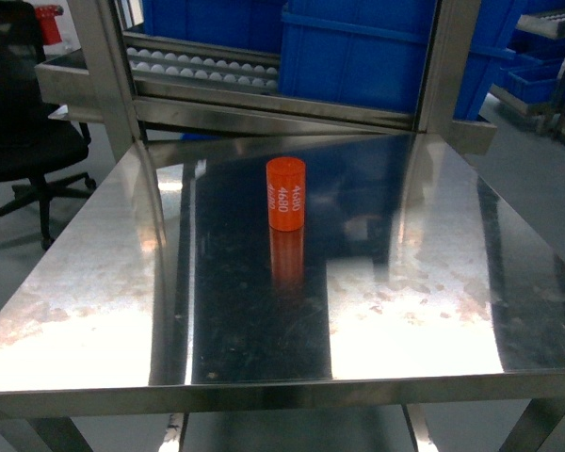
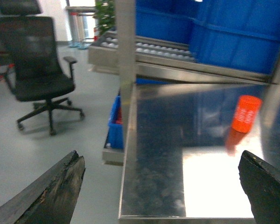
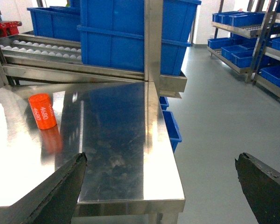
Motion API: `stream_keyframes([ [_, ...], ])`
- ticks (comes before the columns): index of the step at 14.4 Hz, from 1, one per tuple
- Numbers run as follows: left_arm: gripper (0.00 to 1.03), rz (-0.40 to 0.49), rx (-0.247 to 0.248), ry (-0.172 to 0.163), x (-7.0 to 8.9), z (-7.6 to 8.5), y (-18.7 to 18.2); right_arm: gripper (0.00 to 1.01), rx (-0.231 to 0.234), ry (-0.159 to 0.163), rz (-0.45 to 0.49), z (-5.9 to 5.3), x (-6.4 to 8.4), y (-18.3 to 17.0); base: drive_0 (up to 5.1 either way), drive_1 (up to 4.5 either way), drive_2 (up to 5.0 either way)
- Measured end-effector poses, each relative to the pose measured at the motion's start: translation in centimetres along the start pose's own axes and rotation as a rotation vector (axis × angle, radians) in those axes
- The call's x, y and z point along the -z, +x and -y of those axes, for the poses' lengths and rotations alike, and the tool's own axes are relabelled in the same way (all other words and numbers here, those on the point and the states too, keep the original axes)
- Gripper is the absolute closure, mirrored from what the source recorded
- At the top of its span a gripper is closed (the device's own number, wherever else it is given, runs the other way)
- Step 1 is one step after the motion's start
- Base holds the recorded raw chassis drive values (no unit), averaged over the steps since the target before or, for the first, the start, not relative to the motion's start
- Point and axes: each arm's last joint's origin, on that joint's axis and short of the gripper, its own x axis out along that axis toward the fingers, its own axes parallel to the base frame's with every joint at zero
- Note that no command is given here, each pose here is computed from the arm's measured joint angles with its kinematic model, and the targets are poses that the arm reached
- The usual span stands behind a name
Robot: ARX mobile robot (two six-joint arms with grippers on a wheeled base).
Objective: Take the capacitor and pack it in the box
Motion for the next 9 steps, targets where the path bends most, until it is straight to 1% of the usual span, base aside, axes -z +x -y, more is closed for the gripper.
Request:
stream_keyframes([
  [1, 0.05, -0.007, -0.082, -0.02, -0.3, 0.0, 0.8, 0.03, 0.001, 0.0, 0.0, 0.0, 0.0, 0.0, 0.0, 0.0, 0.0],
  [2, 0.05, -0.014, -0.11, -0.038, -0.9, -0.3, 2.1, 0.03, 0.0, 0.0, 0.001, 0.0, 0.0, 0.0, 0.0, 0.0, 0.0],
  [3, 0.05, 0.005, -0.089, -0.047, -2.0, -0.1, 3.8, 0.03, 0.0, 0.0, 0.0, 0.0, 0.0, 0.0, 0.0, 0.0, 0.0],
  [4, 0.05, 0.049, -0.013, -0.044, -3.8, 0.9, 6.4, 0.03, 0.0, 0.0, 0.0, 0.0, 0.0, 0.0, 0.0, 0.0, 0.0],
  [5, 0.05, 0.081, 0.035, -0.039, -5.0, 1.8, 9.1, 0.03, 0.0, 0.0, 0.0, 0.0, 0.0, 0.0, 0.0, 0.0, 0.0],
  [6, 0.05, 0.067, 0.078, -0.037, -5.5, 2.8, 12.1, 0.03, 0.0, 0.0, 0.0, 0.0, 0.0, 0.0, 0.0, 0.0, 0.0],
  [7, 0.05, 0.033, 0.134, -0.02, -5.3, 3.8, 15.4, 0.03, 0.0, 0.0, 0.0, 0.0, 0.0, 0.0, 0.0, 0.0, 0.0],
  [8, 0.05, -0.01, 0.181, -0.008, -5.0, 4.6, 18.2, 0.03, 0.0, 0.0, 0.0, 0.0, 0.0, 0.0, 0.0, 0.0, 0.0],
  [9, 0.05, -0.054, 0.228, -0.002, -5.0, 5.2, 21.1, 0.03, 0.0, 0.0, 0.0, 0.0, 0.0, 0.0, 0.0, 0.0, 0.0],
])
